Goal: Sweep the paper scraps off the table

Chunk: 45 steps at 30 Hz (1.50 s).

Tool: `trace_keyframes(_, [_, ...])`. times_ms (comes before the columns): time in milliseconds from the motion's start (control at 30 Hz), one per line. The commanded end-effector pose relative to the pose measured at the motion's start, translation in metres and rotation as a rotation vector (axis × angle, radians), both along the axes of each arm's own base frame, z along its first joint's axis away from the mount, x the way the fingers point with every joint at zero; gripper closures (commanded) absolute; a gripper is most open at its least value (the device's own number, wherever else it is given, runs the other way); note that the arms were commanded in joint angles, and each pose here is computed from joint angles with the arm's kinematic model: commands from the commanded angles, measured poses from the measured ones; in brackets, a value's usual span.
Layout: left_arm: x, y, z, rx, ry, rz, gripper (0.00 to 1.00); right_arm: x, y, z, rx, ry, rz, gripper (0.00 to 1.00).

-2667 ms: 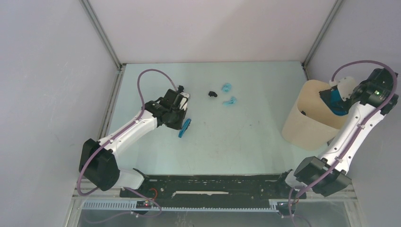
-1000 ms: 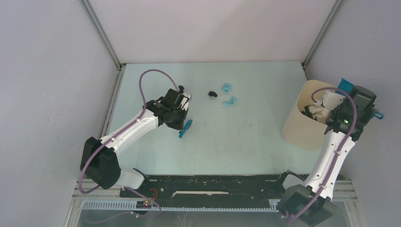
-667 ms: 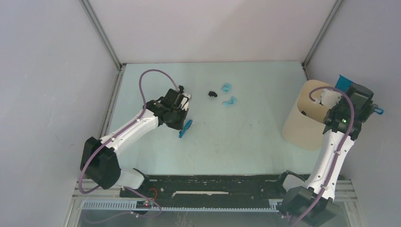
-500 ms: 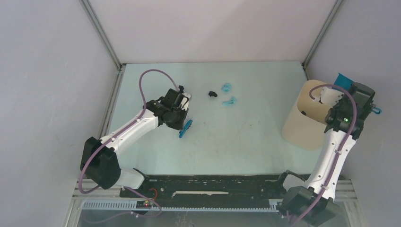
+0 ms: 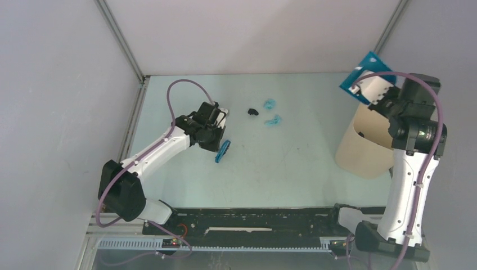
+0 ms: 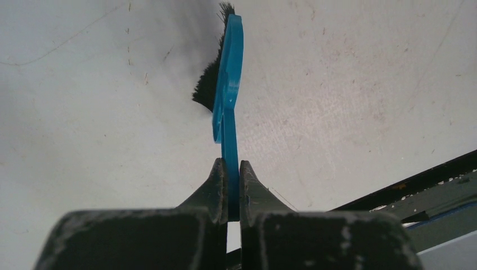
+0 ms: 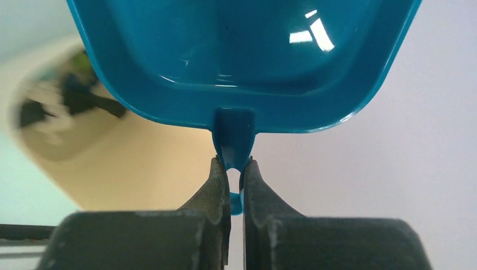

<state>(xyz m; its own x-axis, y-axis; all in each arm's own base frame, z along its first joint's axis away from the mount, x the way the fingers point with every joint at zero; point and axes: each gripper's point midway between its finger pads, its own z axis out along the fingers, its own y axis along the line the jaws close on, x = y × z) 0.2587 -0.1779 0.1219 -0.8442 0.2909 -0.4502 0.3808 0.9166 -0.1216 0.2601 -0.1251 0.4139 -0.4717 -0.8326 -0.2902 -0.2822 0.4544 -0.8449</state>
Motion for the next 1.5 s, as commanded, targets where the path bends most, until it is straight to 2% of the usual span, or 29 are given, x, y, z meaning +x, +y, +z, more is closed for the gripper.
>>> trace_keyframes(0, [0.010,-0.011,0.025,-0.060,-0.033,0.007,1.00,0.001,0.061,-0.036,0.240,0.073,0.108,1.00])
trace_keyframes(133, [0.026,-0.017,0.050,-0.121,-0.086,0.052,1.00,0.001,0.112,-0.072,0.394,0.196,0.240,1.00])
trace_keyframes(233, [0.042,-0.026,0.071,-0.180,-0.123,0.079,1.00,-0.015,0.153,-0.119,0.474,0.383,0.368,1.00])
trace_keyframes(333, [0.063,-0.042,0.097,-0.261,-0.169,0.098,1.00,-0.046,0.182,-0.164,0.489,0.573,0.480,1.00])
trace_keyframes(433, [0.091,-0.064,0.124,-0.351,-0.226,0.117,1.00,-0.070,0.194,-0.209,0.458,0.721,0.490,1.00])
trace_keyframes(567, [0.139,-0.110,0.156,-0.585,-0.275,0.172,1.00,-0.081,0.196,-0.256,0.469,0.807,0.439,1.00])
trace_keyframes(700, [0.186,-0.157,0.166,-0.886,-0.216,0.307,1.00,-0.073,0.187,-0.274,0.445,0.779,0.363,1.00])
trace_keyframes(800, [0.218,-0.184,0.155,-1.063,-0.128,0.417,1.00,-0.067,0.183,-0.278,0.447,0.740,0.327,1.00])
trace_keyframes(933, [0.255,-0.206,0.126,-1.188,-0.009,0.556,1.00,-0.068,0.191,-0.286,0.489,0.745,0.314,1.00])
trace_keyframes(1067, [0.279,-0.212,0.088,-1.195,0.035,0.668,1.00,-0.069,0.196,-0.298,0.524,0.760,0.288,1.00])
trace_keyframes(1200, [0.286,-0.206,0.052,-1.169,0.078,0.753,1.00,-0.073,0.205,-0.306,0.564,0.775,0.293,1.00])
trace_keyframes(1467, [0.263,-0.168,0.008,-1.140,0.114,0.843,1.00,-0.074,0.208,-0.316,0.570,0.787,0.295,1.00])
